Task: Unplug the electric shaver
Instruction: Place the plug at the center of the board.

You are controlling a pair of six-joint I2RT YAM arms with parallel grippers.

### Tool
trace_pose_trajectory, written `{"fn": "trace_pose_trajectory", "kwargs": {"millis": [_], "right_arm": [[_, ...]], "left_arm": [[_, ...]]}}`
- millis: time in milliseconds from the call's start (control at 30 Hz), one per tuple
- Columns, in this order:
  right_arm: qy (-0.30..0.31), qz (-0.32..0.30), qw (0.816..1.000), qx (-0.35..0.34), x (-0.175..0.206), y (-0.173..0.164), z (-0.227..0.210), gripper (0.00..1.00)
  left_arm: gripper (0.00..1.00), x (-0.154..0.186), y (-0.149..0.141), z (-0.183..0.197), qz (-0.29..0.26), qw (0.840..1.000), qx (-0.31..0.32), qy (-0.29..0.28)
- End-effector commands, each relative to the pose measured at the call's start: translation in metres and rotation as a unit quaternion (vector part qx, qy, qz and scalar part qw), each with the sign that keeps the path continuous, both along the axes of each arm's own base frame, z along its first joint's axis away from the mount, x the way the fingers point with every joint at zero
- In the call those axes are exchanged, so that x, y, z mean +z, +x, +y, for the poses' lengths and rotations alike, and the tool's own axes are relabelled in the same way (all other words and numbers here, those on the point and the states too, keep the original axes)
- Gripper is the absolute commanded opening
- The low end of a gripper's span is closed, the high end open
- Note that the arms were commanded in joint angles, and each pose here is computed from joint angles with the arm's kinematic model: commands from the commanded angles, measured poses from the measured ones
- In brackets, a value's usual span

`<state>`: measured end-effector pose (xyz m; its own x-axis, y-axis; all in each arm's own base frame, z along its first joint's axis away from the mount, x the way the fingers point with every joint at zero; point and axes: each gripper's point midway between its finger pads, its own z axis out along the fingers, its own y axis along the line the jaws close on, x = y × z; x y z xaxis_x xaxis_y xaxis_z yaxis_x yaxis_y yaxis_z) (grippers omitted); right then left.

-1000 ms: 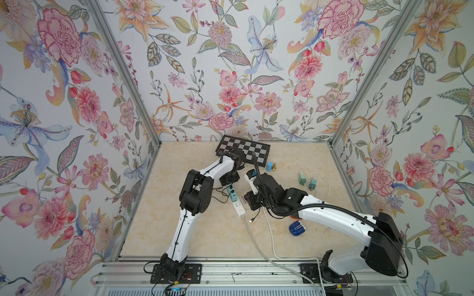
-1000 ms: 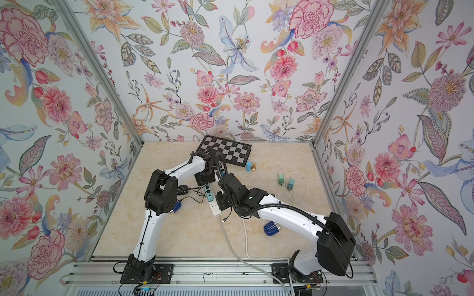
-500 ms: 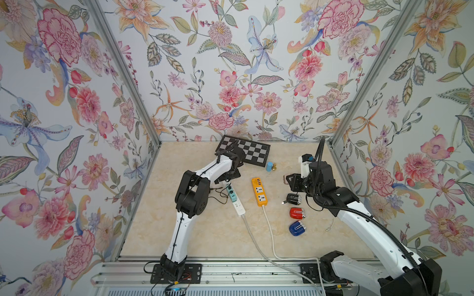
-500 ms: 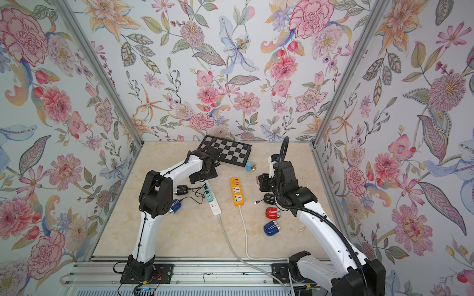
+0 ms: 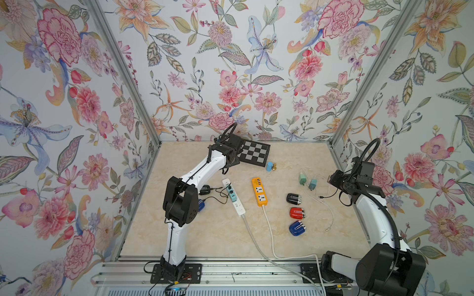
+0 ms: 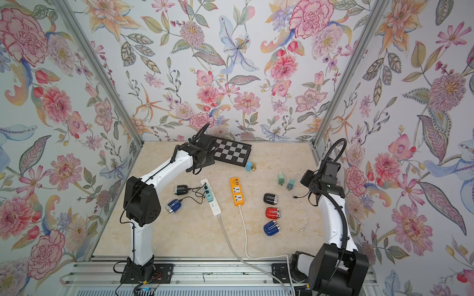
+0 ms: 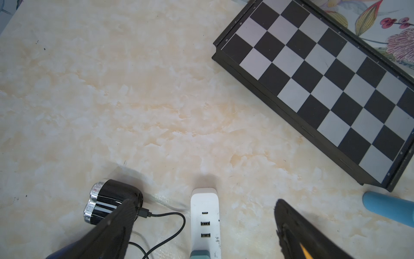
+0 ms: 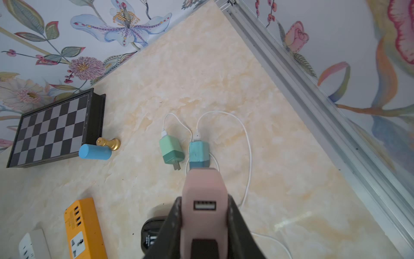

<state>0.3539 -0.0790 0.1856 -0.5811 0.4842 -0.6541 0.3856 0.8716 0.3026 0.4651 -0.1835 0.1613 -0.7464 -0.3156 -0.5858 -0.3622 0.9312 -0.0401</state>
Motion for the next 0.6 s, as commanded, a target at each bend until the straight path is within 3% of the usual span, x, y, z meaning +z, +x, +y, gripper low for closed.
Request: {"fn": "trace_pose_trajectory", "kwargs": {"millis": [0, 367, 567], "right_arm": [[-0.011, -0.003, 1.000, -0.007, -0.004, 0.014, -0.019, 0.05], [0.055, -0.030, 0.997, -0.036, -0.069, 0.056, -0.028, 0.06], [0.096, -0.029, 0.991, -0.084, -0.097, 0.052, -0.026, 0.06]], "left_arm": [[0.99, 0.026, 0.000, 0.004, -0.033, 0.999, -0.009, 0.017], [1.00, 0.074, 0.000, 0.013, -0.107, 0.994, -0.017, 0.017], [0.99, 0.075, -0.003, 0.015, -0.115, 0.993, -0.015, 0.015]]}}
